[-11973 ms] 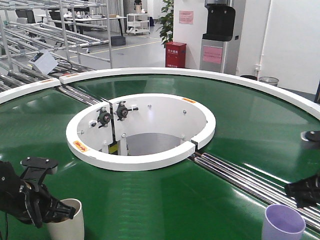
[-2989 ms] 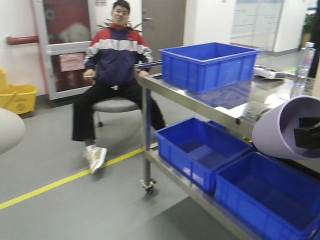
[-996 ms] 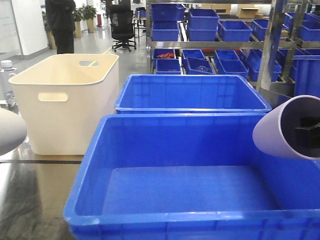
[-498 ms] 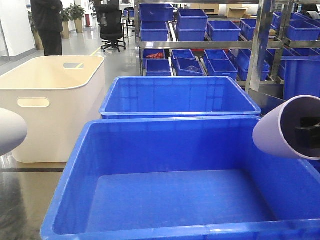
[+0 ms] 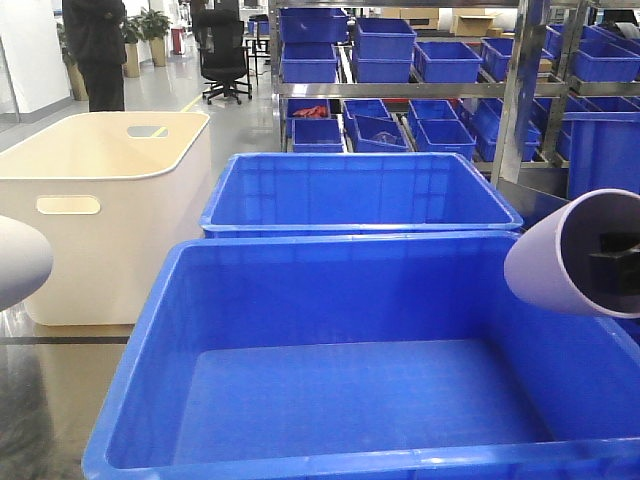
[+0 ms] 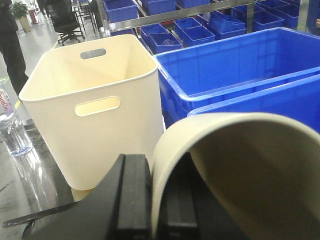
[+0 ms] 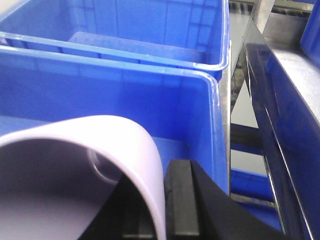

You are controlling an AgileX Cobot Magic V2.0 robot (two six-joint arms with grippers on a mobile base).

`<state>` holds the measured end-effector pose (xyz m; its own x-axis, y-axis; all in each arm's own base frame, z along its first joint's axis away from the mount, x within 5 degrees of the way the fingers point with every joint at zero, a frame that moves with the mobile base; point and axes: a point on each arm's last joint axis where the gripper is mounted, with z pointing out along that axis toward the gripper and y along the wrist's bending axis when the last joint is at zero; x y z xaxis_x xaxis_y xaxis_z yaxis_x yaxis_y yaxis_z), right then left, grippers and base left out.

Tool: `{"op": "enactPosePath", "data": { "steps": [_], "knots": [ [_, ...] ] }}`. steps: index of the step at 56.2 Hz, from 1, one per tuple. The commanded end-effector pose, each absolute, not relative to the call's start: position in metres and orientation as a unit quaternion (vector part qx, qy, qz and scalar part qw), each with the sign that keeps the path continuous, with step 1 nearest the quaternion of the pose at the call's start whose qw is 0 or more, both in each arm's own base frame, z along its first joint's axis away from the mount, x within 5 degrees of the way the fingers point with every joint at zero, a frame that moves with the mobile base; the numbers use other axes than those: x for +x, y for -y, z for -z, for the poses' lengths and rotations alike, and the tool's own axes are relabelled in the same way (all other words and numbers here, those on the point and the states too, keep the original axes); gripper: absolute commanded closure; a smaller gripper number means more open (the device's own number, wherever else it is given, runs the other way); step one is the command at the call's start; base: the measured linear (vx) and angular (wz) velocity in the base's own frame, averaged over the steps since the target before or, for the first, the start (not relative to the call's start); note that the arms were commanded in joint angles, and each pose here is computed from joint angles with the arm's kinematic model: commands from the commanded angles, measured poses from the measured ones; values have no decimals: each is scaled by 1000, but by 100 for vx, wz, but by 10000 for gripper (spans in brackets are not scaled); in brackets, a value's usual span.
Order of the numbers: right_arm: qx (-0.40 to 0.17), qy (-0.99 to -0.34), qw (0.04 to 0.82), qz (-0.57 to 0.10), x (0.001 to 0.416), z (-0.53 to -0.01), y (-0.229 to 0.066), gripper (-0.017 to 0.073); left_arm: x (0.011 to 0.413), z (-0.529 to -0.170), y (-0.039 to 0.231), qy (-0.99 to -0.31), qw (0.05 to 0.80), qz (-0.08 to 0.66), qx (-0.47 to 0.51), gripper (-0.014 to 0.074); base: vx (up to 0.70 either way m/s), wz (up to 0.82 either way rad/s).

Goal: Grab cup from conveyor and place in blue bin
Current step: 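Extend both grippers with cups over the nearer blue bin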

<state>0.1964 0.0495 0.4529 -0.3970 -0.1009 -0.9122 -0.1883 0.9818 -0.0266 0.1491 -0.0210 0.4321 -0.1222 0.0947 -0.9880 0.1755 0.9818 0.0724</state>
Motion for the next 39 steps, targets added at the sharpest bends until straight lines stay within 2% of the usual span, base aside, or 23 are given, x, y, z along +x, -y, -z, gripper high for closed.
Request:
{"op": "enactPosePath", "data": {
  "steps": [1, 15, 24, 39],
  "knots": [
    [-88, -792, 603, -44, 192, -474, -48, 568, 145, -451, 20, -704, 705, 34, 77, 600, 0, 0],
    [-88, -793, 602, -44, 192, -474, -48, 568, 145, -451, 20, -704, 705, 34, 77, 600, 0, 0],
    [-87, -792, 602, -47, 192, -474, -48, 568, 149, -450, 22, -707, 701, 60, 64, 600, 0, 0],
    [-77, -767, 630, -93, 197, -480, -55, 568, 168, -446, 36, -718, 683, 84, 104, 600, 0, 0]
  ]
}}
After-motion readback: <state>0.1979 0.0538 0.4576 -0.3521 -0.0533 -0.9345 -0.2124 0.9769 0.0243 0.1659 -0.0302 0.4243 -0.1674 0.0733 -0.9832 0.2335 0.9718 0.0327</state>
